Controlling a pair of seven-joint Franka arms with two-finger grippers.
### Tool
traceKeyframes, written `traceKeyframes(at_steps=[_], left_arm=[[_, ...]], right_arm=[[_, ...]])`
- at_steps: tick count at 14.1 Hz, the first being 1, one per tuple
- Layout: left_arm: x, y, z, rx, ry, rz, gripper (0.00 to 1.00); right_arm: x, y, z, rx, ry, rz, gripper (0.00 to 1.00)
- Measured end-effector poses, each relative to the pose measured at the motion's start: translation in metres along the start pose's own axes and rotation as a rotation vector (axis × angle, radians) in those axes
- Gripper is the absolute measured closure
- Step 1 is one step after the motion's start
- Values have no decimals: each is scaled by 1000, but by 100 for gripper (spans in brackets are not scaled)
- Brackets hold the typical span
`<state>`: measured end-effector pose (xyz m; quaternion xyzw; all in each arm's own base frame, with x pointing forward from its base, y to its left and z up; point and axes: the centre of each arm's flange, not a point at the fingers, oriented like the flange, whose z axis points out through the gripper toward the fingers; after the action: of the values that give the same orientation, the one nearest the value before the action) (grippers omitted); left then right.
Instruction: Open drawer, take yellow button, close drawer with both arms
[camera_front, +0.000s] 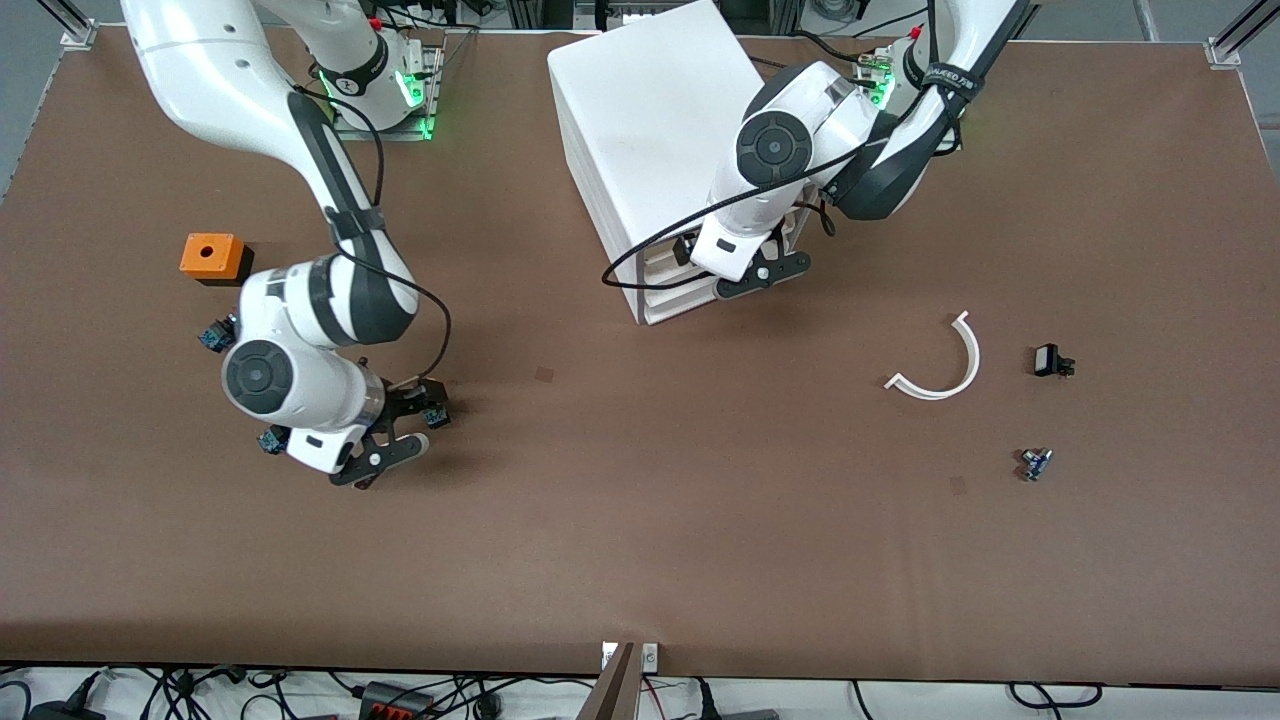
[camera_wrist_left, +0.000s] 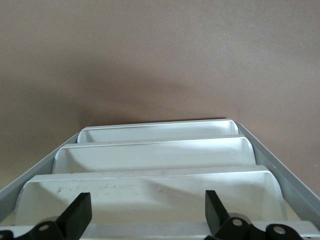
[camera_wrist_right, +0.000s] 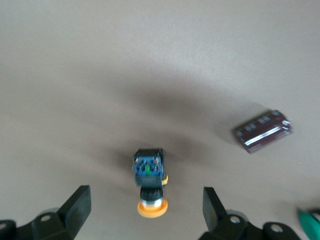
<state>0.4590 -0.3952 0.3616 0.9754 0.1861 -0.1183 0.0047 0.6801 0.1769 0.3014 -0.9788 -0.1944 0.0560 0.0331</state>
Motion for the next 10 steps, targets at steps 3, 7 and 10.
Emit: traceKeyframes(at_steps=[3, 7, 10], left_arm=[[3, -1, -4, -8, 4, -5, 0], [41, -17, -29, -18, 70, 12, 0], [87, -52, -67, 28, 104, 111, 0]], right_arm=[[-1, 1, -56, 6, -28, 7, 0], [-17, 8, -112, 5, -73, 103, 0], [-35, 11, -150, 4, -71, 184, 0]])
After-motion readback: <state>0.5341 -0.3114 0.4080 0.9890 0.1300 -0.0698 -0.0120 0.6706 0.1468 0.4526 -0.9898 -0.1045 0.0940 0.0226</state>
